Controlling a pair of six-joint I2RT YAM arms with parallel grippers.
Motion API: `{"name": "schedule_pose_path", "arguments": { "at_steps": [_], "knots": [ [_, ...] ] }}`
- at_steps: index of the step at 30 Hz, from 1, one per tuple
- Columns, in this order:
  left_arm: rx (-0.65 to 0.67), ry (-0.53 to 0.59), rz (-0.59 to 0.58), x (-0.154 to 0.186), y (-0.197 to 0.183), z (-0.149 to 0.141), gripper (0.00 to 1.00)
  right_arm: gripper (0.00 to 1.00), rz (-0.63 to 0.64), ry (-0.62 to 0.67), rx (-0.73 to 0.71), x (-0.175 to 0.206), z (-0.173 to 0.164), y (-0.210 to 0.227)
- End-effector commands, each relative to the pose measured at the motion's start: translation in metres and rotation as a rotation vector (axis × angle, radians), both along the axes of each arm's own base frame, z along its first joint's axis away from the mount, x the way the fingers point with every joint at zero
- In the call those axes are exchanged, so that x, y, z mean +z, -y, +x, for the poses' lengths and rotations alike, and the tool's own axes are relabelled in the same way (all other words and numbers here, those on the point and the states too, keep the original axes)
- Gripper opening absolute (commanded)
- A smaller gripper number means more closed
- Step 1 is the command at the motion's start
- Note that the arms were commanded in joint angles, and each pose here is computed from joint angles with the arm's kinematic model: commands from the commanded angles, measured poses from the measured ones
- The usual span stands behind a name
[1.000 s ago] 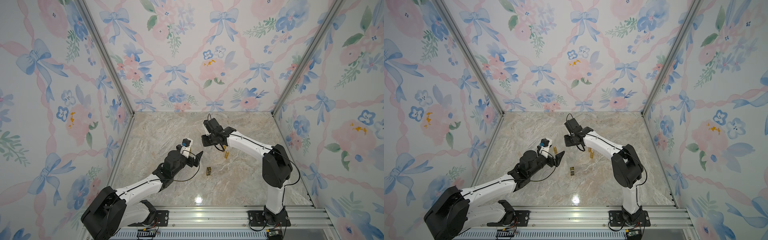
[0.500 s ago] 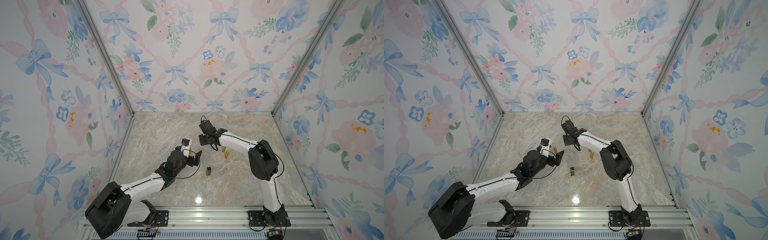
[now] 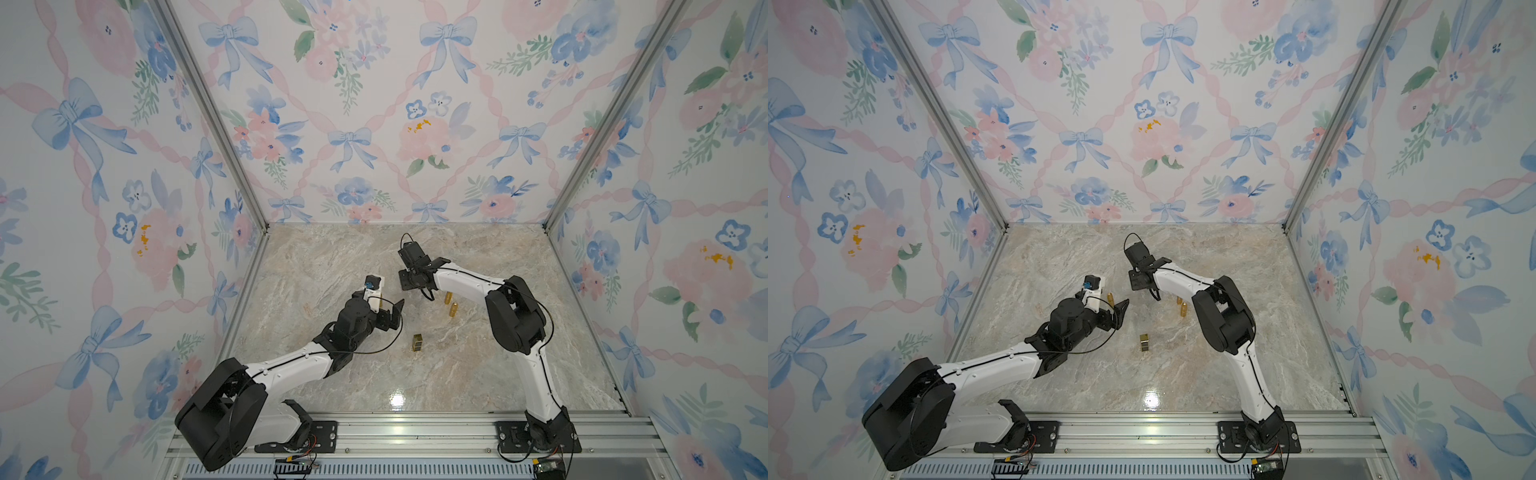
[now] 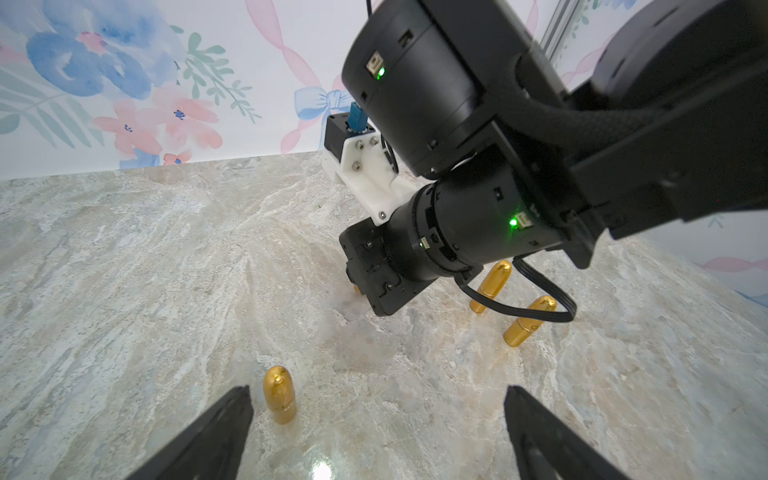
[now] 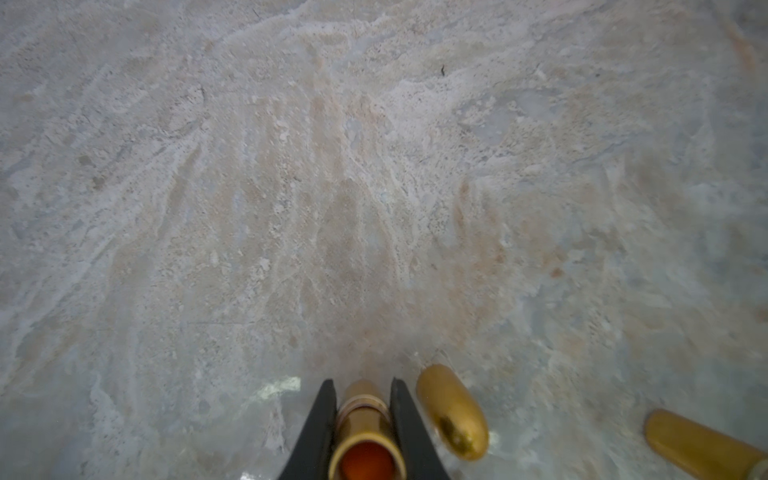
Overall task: Open the lipstick cap
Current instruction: Place the lipstick at the center of the board.
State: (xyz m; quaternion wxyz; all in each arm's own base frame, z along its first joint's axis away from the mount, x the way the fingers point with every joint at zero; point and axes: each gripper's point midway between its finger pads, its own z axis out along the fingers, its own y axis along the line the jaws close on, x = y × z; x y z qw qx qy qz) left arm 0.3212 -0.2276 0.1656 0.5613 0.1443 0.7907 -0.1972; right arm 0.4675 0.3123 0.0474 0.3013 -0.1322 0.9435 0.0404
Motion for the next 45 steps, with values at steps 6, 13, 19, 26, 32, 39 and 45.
{"name": "schedule_pose_path", "arguments": {
  "at_steps": [6, 13, 19, 26, 32, 39, 45],
  "knots": [
    [0.022, 0.007, 0.0, 0.004, 0.0, 0.005, 0.98, 0.18, -0.022, 0.012, -0.002, -0.006, 0.01, 0.001],
    [0.023, 0.011, 0.005, 0.004, 0.0, 0.006, 0.98, 0.19, -0.03, -0.003, 0.001, -0.015, 0.007, -0.001],
    [0.021, 0.016, 0.004, 0.006, 0.001, 0.006, 0.98, 0.25, -0.02, 0.011, 0.004, -0.006, 0.007, -0.004],
    [0.022, 0.015, 0.003, 0.006, 0.0, 0.005, 0.98, 0.3, -0.016, 0.03, 0.021, 0.009, 0.013, -0.011],
    [0.024, 0.021, 0.001, 0.008, -0.001, 0.005, 0.98, 0.34, -0.01, 0.048, 0.021, 0.024, 0.016, -0.014],
    [-0.007, 0.03, 0.003, 0.011, 0.003, 0.003, 0.98, 0.42, 0.016, 0.078, 0.016, 0.066, 0.013, -0.011],
    [-0.068, 0.038, 0.004, 0.016, 0.016, 0.001, 0.98, 0.49, 0.039, 0.065, 0.002, 0.106, -0.004, 0.008]
  ]
}}
